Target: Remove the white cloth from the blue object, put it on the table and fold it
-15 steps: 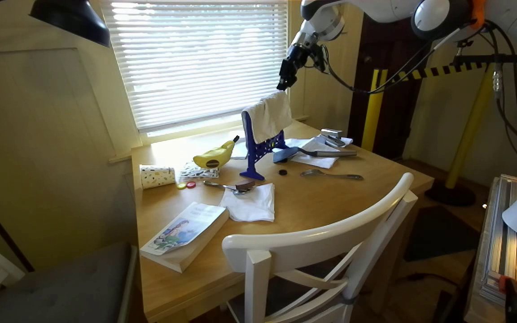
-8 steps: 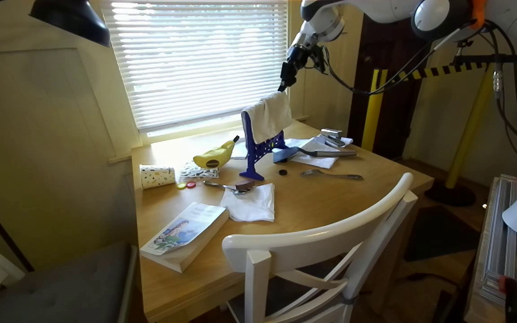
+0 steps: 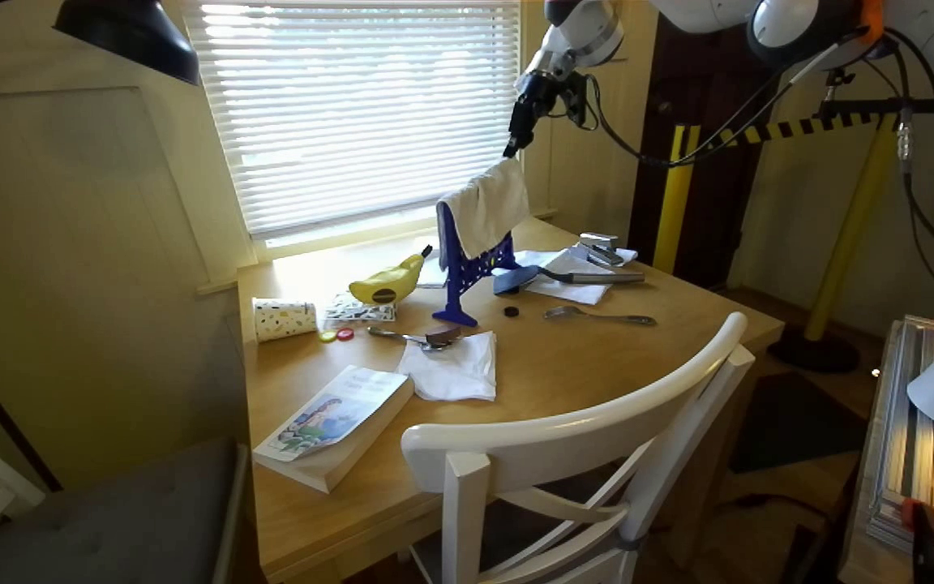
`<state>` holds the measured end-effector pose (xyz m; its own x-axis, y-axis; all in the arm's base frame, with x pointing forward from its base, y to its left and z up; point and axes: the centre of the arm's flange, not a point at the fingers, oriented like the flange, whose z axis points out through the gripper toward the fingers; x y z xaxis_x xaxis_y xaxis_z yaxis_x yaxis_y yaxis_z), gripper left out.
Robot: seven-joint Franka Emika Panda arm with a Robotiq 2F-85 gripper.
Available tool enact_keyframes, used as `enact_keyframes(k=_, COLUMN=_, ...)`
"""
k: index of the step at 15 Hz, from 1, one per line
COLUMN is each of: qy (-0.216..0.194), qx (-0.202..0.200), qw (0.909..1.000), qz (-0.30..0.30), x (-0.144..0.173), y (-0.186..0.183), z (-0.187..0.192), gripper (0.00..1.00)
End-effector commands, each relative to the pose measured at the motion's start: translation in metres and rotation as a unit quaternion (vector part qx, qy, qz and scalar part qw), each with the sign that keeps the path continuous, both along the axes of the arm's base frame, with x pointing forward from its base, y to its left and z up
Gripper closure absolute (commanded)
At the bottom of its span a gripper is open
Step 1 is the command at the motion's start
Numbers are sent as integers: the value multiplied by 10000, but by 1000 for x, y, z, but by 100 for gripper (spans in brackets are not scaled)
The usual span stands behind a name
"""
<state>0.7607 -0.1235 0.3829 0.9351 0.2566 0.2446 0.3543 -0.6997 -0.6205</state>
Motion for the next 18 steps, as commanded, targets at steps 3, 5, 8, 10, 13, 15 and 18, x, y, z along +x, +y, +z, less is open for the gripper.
enact_keyframes(k=3, qy=-262, qx=581, qw=9910, qz=1176, x=-36, y=33, z=60, gripper=99)
enact_keyframes(k=5, qy=-385, qx=802, qw=9843, qz=1522, x=-44, y=47, z=86, gripper=99)
enact_keyframes(k=8, qy=-319, qx=1287, qw=9675, qz=2152, x=-59, y=68, z=125, gripper=99)
enact_keyframes(k=10, qy=-269, qx=1570, qw=9526, qz=2590, x=-79, y=79, z=148, gripper=99)
enact_keyframes(k=13, qy=3, qx=1765, qw=9308, qz=3200, x=-108, y=90, z=169, gripper=99)
enact_keyframes(k=15, qy=205, qx=1683, qw=9221, qz=3478, x=-131, y=93, z=172, gripper=99)
enact_keyframes(k=18, qy=544, qx=1343, qw=9158, qz=3747, x=-158, y=95, z=162, gripper=99)
